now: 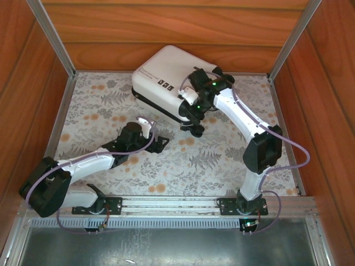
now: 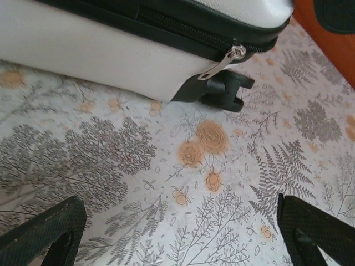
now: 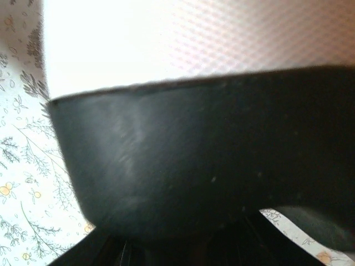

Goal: Pack the luggage

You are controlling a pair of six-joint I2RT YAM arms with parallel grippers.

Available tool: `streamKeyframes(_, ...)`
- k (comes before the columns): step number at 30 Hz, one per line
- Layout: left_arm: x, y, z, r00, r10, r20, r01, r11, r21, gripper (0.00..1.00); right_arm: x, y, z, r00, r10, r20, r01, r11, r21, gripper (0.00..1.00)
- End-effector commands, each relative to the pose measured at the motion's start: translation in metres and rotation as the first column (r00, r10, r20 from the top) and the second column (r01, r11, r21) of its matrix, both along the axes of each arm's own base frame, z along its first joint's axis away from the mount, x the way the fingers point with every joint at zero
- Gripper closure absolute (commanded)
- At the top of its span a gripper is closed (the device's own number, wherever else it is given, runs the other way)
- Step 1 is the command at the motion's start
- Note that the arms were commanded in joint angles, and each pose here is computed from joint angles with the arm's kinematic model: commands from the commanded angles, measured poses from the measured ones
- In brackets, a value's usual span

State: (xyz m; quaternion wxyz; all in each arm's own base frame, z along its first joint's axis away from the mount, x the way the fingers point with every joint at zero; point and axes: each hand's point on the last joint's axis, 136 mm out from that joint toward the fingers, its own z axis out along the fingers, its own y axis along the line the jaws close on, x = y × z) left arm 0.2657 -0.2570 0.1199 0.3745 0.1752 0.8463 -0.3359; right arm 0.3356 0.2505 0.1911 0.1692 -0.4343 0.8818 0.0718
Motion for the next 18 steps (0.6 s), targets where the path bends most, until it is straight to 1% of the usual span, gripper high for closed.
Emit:
streamKeyframes(1, -0.008, -0.002, 0.020, 0.989, -0.116, 0.096, 0.121, 0.992, -0.042, 0.07, -0.001, 0.033, 0.056, 0.989, 0.021, 0.145, -0.032, 0.997, 0.071, 1.00)
streamKeyframes(3, -0.013, -0.001, 0.023, 0.978, -0.161, 0.132, 0.166, 0.986, -0.032, 0.11, -0.003, 0.043, 0.058, 0.986, 0.041, 0.160, -0.048, 0.998, 0.040, 1.00)
streamKeyframes(6, -0.020, 0.000, 0.021, 0.956, -0.224, 0.191, 0.225, 0.974, 0.014, 0.19, -0.003, 0.054, 0.060, 0.983, 0.054, 0.177, -0.056, 0.998, 0.007, 1.00)
streamKeyframes(9, -0.022, 0.004, 0.017, 0.939, -0.250, 0.236, 0.242, 0.968, 0.061, 0.20, 0.001, 0.063, 0.063, 0.980, 0.051, 0.194, -0.053, 0.999, 0.001, 1.00)
streamKeyframes(11, -0.017, 0.010, 0.014, 0.940, -0.241, 0.243, 0.229, 0.970, 0.079, 0.20, 0.002, 0.067, 0.062, 0.980, 0.052, 0.194, -0.053, 0.999, 0.000, 1.00)
streamKeyframes(15, -0.002, 0.020, 0.012, 0.942, -0.233, 0.240, 0.228, 0.972, 0.051, 0.23, 0.002, 0.072, 0.059, 0.980, 0.054, 0.191, -0.057, 0.998, 0.010, 1.00)
streamKeyframes(16, 0.001, 0.021, 0.013, 0.940, -0.238, 0.244, 0.236, 0.971, 0.039, 0.24, 0.002, 0.073, 0.059, 0.980, 0.054, 0.193, -0.058, 0.998, 0.016, 1.00)
streamKeyframes(18, 0.007, 0.019, 0.015, 0.931, -0.258, 0.257, 0.262, 0.965, 0.019, 0.31, 0.002, 0.074, 0.059, 0.979, 0.053, 0.198, -0.059, 0.998, 0.021, 1.00)
